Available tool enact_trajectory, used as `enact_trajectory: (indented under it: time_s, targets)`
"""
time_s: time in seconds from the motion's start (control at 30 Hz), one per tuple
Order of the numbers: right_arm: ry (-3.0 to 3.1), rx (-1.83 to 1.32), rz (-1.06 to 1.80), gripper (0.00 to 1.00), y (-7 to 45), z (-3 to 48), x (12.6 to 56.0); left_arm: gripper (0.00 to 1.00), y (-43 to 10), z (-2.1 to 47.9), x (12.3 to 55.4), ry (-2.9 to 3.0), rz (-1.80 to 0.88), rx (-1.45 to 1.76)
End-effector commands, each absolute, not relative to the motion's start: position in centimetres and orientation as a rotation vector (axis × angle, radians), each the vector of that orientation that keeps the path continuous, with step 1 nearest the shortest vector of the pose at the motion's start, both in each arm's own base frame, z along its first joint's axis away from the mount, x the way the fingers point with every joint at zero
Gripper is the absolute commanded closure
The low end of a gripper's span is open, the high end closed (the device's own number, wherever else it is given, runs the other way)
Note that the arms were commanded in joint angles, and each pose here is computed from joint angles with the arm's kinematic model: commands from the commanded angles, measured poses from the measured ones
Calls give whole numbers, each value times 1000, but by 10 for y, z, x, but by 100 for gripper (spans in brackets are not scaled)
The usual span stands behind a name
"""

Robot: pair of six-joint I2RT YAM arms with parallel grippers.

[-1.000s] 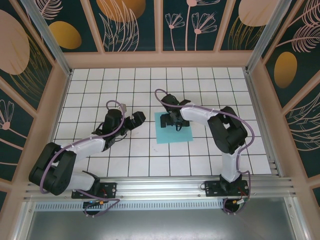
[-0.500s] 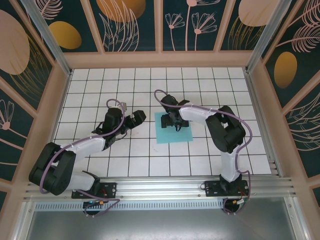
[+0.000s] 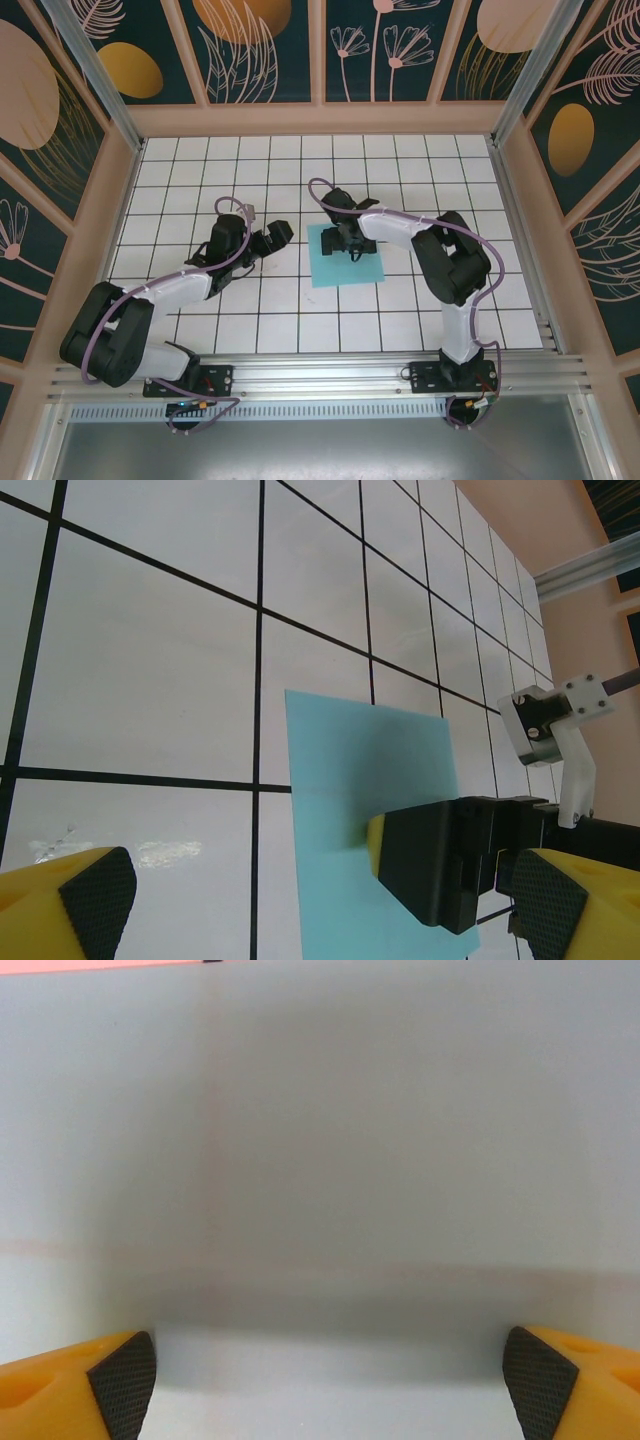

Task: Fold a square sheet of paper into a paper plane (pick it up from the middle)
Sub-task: Fold the square sheet of paper in half at the center of the table.

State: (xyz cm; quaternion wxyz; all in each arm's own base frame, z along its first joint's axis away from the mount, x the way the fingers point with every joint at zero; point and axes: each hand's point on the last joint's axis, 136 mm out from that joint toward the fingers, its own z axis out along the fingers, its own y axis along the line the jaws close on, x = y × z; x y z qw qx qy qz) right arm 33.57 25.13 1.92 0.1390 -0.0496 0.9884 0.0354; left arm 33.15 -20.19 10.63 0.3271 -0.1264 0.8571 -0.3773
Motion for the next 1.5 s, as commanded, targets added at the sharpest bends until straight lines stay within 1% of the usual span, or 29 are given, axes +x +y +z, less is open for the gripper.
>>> enact_trajectory:
  time_s: [0.0,0.1,0.23,0.43,0.6,0.77,1.1,1.13,1.17,1.27,1.47]
  targets:
    - [2879,-153,122,4,256,27,335,1,-206,112,335,2241,-995,-302]
    - [2869,-157,156,2,262,35,337,1,-206,110,334,2248,-994,-299]
    - [2884,-165,131,1,259,29,330,2,-206,111,334,2248,-997,-297]
    - [2934,-193,137,1,261,5,319,2,-207,111,334,2246,-996,-295]
    - [2984,-182,66,1,250,-18,309,2,-207,113,334,2246,-1000,-294]
    - [2988,-176,31,7,247,-23,306,1,-205,110,332,2253,-991,-298]
    - [2963,-168,0,11,246,-18,312,2,-207,111,333,2254,-996,-296]
    - [2963,-169,-6,15,245,-19,312,1,-207,111,333,2254,-997,-294]
    - [2965,-171,-5,16,245,-19,312,1,-207,110,333,2256,-995,-295]
    - [2971,-178,-10,15,246,-21,310,1,-207,109,332,2261,-994,-295]
    - [2961,-179,-5,19,249,-16,313,2,-206,108,332,2261,-993,-301]
